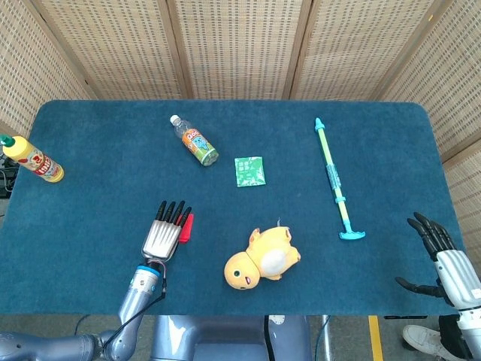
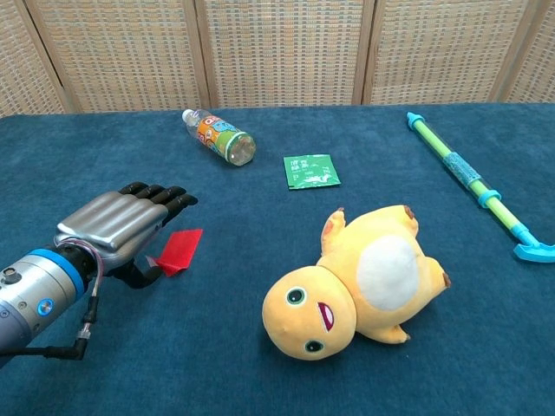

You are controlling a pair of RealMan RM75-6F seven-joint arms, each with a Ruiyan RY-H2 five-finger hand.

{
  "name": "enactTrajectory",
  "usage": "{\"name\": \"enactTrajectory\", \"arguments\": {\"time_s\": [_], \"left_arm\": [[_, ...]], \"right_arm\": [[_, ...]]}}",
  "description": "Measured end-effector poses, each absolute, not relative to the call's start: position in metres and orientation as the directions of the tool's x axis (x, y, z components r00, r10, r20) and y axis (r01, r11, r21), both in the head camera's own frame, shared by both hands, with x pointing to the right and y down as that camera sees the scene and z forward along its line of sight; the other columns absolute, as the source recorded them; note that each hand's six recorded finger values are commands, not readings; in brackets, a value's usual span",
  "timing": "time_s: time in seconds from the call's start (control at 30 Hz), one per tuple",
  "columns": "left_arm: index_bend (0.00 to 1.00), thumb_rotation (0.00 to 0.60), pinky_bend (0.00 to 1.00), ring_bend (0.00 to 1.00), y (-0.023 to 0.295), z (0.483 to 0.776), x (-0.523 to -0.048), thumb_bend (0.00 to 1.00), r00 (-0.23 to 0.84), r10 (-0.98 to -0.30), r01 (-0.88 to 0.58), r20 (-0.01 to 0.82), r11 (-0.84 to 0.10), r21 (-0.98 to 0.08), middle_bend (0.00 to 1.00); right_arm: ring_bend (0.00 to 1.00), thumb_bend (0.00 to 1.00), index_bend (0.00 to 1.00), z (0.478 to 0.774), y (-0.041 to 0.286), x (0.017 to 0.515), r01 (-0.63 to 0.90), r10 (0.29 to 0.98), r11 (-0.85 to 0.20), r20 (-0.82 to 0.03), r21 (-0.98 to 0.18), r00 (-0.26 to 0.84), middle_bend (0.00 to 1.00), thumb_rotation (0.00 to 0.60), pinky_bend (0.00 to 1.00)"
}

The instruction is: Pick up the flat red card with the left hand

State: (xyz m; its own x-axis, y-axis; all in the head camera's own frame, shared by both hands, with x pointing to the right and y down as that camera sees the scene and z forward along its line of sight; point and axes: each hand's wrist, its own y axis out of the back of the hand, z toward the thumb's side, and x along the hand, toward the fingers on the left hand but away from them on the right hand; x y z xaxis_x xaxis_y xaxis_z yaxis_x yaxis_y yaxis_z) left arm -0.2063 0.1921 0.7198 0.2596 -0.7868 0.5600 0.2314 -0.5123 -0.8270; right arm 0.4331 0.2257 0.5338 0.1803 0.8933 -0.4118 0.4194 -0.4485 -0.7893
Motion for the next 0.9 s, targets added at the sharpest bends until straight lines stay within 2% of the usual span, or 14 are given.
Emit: {"name": "enactTrajectory", "arguments": {"time_s": [0.07,0.27,0.9], "left_arm": [[0.0,0.6,0.0,0.0,0.192,0.719,-0.207,0.51,0.26,-0.789,0.226,0.557,-0.511,-0.829,0.0],[0.0,0.6,0.0,0.0,0.191,0.718,-0.21,0.56,0.261,-0.792,0.216,0.551,-0.509,-0.833,0.0],[0.0,0.6,0.0,0.0,0.203,0.707,-0.223,0.52,0.286,-0.767,0.18,0.574,-0.546,-0.818,0.0]], "right_arm": [[0.0,0.0,0.0,0.534,0.226,0.433,0.419,0.894,-0.448,-0.411,-0.79,0.18,0.0,0.6,0.0],[0.0,0.0,0.0,0.534,0.226,0.433,0.419,0.893,-0.448,-0.412,-0.79,0.179,0.0,0.6,0.0],[0.0,0.0,0.0,0.533,0.226,0.433,0.419,0.895,-0.446,-0.41,-0.791,0.177,0.0,0.6,0.0]]}}
